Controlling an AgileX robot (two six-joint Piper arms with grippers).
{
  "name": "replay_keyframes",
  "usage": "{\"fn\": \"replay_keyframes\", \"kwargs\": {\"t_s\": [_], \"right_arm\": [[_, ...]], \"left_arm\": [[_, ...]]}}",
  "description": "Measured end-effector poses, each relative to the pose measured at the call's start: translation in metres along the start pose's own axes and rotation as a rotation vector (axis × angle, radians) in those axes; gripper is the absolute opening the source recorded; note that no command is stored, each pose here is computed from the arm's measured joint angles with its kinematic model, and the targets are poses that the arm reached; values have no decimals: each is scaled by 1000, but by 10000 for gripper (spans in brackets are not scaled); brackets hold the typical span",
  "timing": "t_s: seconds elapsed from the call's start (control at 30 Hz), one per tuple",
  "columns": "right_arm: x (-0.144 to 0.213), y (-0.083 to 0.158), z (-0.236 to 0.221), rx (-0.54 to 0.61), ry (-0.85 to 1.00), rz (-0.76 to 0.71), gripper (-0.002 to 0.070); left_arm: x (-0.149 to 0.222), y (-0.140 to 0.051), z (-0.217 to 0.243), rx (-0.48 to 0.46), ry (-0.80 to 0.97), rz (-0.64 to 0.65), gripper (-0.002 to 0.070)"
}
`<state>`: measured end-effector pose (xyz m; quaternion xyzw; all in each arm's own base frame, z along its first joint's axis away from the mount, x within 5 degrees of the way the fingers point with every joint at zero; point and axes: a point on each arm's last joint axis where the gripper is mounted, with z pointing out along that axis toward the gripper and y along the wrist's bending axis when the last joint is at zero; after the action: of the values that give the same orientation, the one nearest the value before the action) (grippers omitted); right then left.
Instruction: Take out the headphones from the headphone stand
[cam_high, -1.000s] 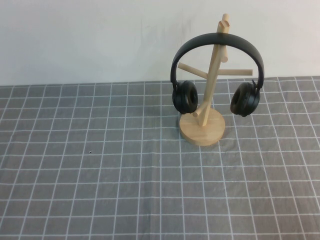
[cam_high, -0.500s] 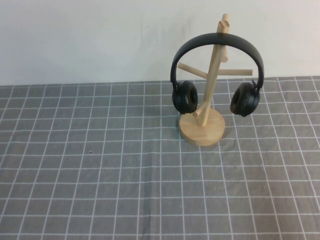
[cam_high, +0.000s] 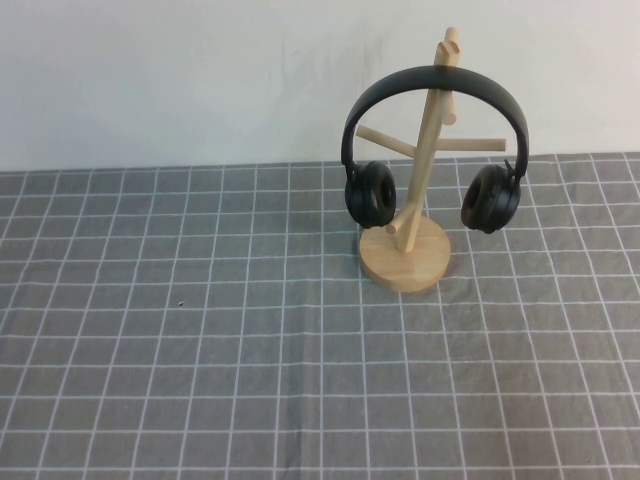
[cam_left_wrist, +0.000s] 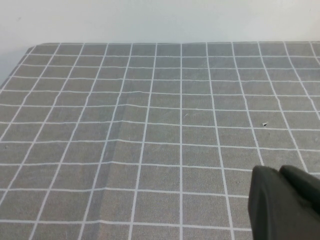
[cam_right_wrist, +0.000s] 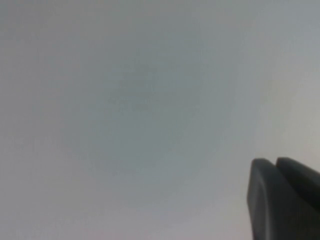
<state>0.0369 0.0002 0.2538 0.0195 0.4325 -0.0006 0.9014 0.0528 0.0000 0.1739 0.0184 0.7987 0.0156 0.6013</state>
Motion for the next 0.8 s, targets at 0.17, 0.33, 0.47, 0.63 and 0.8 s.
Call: {"fn": "replay_keyframes", "kwargs": {"t_s": [0.17, 0.33, 0.47, 0.63, 0.8], "right_arm": [[-50, 5, 15, -33, -174, 16, -8], [-95, 7, 47, -14, 24, 11, -8], [-85, -2, 86, 93, 357, 58, -8], [-52, -7, 114, 126, 553, 57, -8], [-19, -10, 128, 192, 705, 200, -8]], "left_arm": [[0, 0, 0, 0, 0, 0, -4], [0, 0, 0, 0, 0, 0, -4], [0, 0, 0, 0, 0, 0, -4], [0, 0, 0, 0, 0, 0, -4], [0, 0, 0, 0, 0, 0, -4]]}}
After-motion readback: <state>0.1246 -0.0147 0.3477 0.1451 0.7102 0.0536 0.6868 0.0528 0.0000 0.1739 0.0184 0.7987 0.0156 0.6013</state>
